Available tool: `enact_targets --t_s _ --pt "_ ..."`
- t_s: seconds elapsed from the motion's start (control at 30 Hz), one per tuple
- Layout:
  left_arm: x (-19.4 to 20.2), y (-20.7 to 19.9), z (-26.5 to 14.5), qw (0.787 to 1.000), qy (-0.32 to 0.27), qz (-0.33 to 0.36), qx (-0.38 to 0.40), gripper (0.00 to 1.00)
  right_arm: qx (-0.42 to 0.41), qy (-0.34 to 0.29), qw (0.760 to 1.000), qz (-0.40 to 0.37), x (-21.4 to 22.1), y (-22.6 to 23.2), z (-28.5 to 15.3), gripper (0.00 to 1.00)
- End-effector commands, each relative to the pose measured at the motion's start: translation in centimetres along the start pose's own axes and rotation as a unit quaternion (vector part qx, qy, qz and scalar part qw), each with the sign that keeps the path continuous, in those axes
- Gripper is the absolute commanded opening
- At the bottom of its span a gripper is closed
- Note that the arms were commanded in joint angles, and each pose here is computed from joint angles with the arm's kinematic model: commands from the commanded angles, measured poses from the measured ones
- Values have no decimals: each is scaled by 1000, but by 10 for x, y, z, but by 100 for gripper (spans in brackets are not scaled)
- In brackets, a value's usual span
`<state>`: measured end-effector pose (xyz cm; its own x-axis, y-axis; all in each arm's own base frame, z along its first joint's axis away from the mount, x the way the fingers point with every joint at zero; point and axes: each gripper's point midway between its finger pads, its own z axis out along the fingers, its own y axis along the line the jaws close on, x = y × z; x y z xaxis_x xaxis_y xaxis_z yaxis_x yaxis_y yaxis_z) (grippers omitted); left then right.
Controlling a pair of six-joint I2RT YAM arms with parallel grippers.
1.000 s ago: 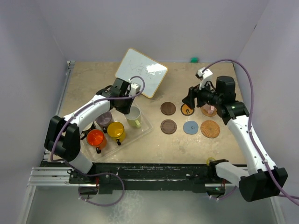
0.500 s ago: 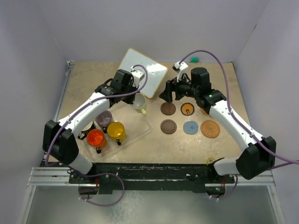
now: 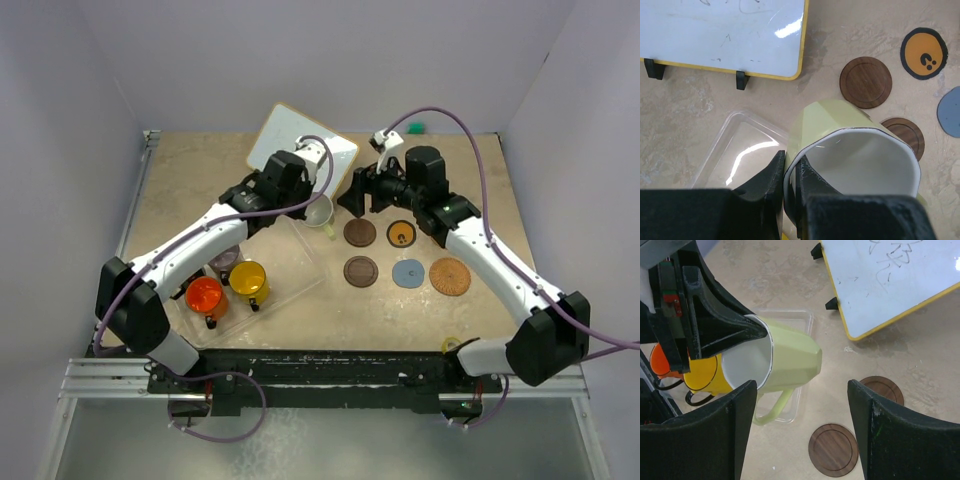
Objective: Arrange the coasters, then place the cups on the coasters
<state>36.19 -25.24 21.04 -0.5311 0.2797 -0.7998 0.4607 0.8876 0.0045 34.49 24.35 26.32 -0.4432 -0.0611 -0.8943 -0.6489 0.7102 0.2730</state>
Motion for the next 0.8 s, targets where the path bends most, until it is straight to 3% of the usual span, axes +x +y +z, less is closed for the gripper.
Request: enact_targets --t_s 0.0,0.5,0.77 --pt "-69 -10 -14 993 -111 -48 0 3 26 -18 1000 -2 -13 1 4 74" --pt "-67 -27 -3 988 -118 -98 -15 3 104 35 994 -6 11 -14 41 58" --pt "-65 -31 4 987 -112 -114 -27 3 159 59 985 -6 23 -34 51 32"
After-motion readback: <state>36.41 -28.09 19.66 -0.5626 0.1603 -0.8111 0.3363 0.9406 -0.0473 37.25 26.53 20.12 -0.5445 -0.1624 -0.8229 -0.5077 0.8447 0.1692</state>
